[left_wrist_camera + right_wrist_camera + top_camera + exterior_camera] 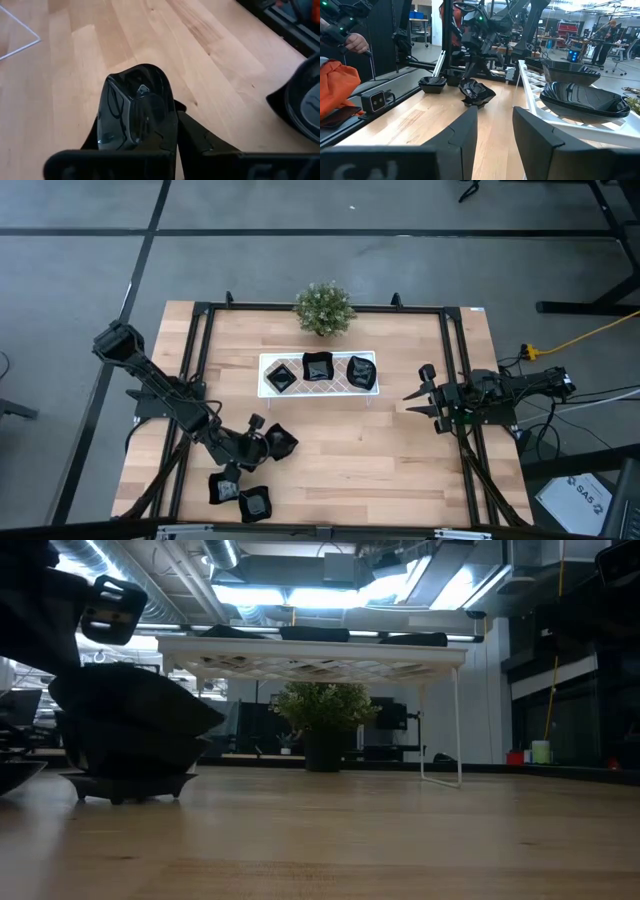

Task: Pick & Place Mini shaped plates
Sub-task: Stack the black leaf-shaped plate on top of the black leaf-shaped plate on the shelf

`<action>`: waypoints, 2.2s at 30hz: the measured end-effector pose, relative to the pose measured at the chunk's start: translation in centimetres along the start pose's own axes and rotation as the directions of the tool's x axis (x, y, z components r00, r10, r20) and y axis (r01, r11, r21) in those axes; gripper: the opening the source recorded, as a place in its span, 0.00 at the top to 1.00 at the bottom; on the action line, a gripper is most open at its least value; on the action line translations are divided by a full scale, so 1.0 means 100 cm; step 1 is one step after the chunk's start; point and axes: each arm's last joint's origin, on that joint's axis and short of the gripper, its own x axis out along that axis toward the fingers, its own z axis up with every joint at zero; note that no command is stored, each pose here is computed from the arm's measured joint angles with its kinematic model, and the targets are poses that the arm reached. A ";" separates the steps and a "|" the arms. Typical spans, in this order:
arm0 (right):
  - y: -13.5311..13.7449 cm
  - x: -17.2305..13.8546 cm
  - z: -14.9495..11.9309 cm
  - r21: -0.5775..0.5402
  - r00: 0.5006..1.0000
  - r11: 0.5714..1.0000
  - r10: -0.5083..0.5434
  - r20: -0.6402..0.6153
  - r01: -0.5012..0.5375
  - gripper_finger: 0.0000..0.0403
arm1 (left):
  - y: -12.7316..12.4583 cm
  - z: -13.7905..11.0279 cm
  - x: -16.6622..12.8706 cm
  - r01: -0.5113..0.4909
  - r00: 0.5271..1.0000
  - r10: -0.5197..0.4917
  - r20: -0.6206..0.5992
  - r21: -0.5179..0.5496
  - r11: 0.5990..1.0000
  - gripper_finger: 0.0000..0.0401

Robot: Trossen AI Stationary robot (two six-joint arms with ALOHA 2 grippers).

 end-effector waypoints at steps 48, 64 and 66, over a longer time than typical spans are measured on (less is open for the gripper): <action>0.000 0.000 0.000 0.000 1.000 1.000 0.000 0.001 0.000 0.69 | 0.012 0.011 0.015 0.152 0.986 -0.129 0.106 -0.264 0.953 0.74; 0.000 0.000 0.000 0.000 1.000 1.000 0.000 0.001 0.000 0.69 | 0.009 0.023 0.038 0.002 0.995 -0.020 -0.103 -0.165 0.986 0.78; 0.000 0.000 0.000 0.000 1.000 1.000 0.000 0.001 0.000 0.69 | 0.010 0.022 0.037 -0.016 0.989 -0.012 -0.148 -0.185 0.983 0.78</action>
